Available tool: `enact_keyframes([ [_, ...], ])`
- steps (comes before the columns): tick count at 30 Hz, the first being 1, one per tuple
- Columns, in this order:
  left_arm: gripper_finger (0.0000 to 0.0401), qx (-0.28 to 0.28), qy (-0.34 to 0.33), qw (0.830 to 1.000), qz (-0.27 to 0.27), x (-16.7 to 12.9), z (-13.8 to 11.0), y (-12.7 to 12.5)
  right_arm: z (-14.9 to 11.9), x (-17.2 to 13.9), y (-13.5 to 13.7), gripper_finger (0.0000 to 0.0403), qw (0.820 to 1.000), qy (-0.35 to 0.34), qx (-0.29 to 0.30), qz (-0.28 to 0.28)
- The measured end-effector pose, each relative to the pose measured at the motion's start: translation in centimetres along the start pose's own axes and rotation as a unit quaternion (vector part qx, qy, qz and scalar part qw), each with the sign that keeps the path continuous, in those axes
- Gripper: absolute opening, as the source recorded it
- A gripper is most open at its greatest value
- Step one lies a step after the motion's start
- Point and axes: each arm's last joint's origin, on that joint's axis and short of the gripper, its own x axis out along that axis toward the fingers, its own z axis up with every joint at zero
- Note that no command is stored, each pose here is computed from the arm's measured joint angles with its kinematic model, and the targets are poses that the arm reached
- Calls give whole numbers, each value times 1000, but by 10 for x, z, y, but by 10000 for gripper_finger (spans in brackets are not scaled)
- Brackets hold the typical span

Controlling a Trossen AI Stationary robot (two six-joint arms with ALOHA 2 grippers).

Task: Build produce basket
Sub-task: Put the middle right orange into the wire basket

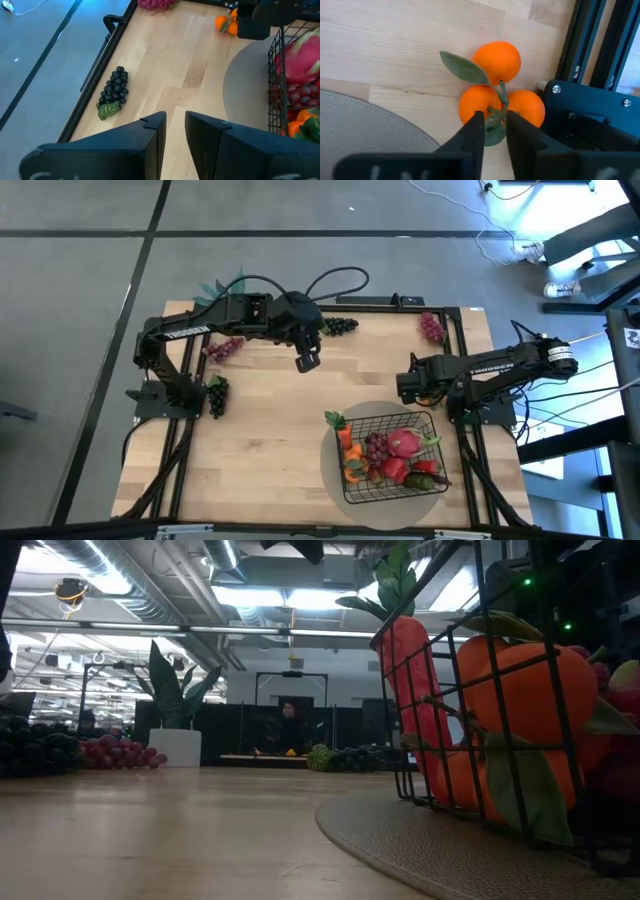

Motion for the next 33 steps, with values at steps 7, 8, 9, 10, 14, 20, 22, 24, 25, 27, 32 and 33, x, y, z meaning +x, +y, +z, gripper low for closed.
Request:
enact_keyframes([
  [7,60,1,0,1000,0,0,0,0,0,0,0,23,1000,-1,-4,0],
  [8,60,1,0,1000,0,0,0,0,0,0,0,15,1000,-2,-12,1],
  [9,60,1,0,1000,0,0,0,0,0,0,1,9,1000,-3,-20,4],
  [10,60,1,0,1000,0,0,0,0,0,0,2,6,1000,-4,-27,10],
  [14,60,1,0,1000,0,0,0,0,1,-1,3,4,999,-5,-49,14],
  [20,60,1,0,1000,0,0,0,0,7,-30,5,2,997,-20,-76,26],
  [22,60,4,0,1000,0,0,0,0,10,-45,5,2,995,-31,-87,31],
  [24,60,15,0,1000,0,0,0,0,11,-61,4,1,993,-36,-103,35],
  [25,60,21,0,1000,0,0,0,0,11,-70,4,1,992,-40,-113,42],
  [27,60,33,0,999,0,0,0,0,11,-86,4,1,989,-48,-126,61],
  [32,60,67,0,998,0,0,0,0,5,-126,5,0,973,-73,-181,126],
  [33,60,70,0,998,0,0,0,0,2,-133,5,0,968,-76,-191,141],
])
